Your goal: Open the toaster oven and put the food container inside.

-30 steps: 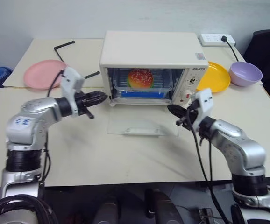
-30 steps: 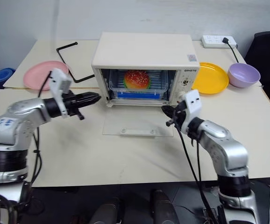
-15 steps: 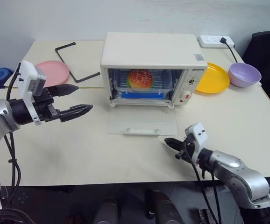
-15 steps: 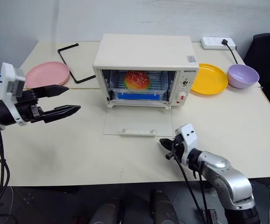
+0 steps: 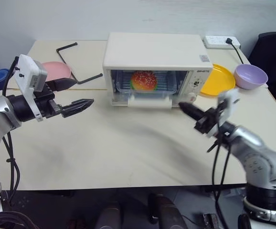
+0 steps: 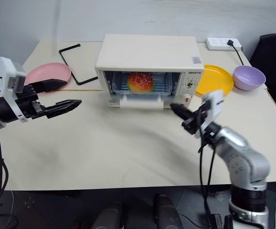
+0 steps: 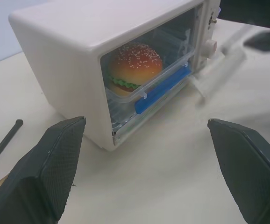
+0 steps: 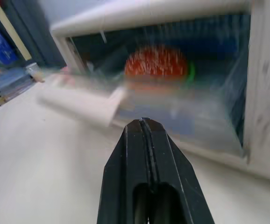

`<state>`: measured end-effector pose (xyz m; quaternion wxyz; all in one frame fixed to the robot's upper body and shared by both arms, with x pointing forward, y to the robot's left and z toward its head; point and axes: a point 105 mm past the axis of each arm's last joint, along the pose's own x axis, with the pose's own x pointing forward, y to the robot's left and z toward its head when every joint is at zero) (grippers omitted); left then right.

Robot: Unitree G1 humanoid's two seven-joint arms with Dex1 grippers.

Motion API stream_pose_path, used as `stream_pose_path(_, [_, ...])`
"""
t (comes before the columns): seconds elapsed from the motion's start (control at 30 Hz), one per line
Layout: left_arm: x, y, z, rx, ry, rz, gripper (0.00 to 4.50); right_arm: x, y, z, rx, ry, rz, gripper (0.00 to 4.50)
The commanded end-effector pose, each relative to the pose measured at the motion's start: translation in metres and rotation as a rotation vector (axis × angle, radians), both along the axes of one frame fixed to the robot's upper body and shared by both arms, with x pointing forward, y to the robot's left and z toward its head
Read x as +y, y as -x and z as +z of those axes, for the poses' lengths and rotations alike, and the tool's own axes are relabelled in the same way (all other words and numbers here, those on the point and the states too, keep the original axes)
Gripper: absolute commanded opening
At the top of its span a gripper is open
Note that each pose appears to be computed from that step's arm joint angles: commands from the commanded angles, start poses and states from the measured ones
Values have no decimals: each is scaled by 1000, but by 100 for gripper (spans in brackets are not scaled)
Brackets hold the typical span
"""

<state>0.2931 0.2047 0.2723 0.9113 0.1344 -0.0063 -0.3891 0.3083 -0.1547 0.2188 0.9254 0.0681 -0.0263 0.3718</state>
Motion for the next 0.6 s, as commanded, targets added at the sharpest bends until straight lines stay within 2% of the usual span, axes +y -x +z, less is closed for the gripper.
stream_pose_path(0.03, [8,3,11,-53,-18,30,450,-6,15,4,-11,131,71,59])
stream_pose_path(0.17, [12,6,7,-37,-41,35,450,-31,21,18,-19,238,77,190])
stream_pose_path(0.4, [29,14,6,-10,-90,40,450,-66,34,42,6,296,103,432])
stream_pose_path(0.53, [42,19,8,-11,-108,51,450,-76,42,54,6,322,120,442])
stream_pose_path(0.6, [44,19,7,-11,-102,61,450,-74,39,50,0,321,115,442])
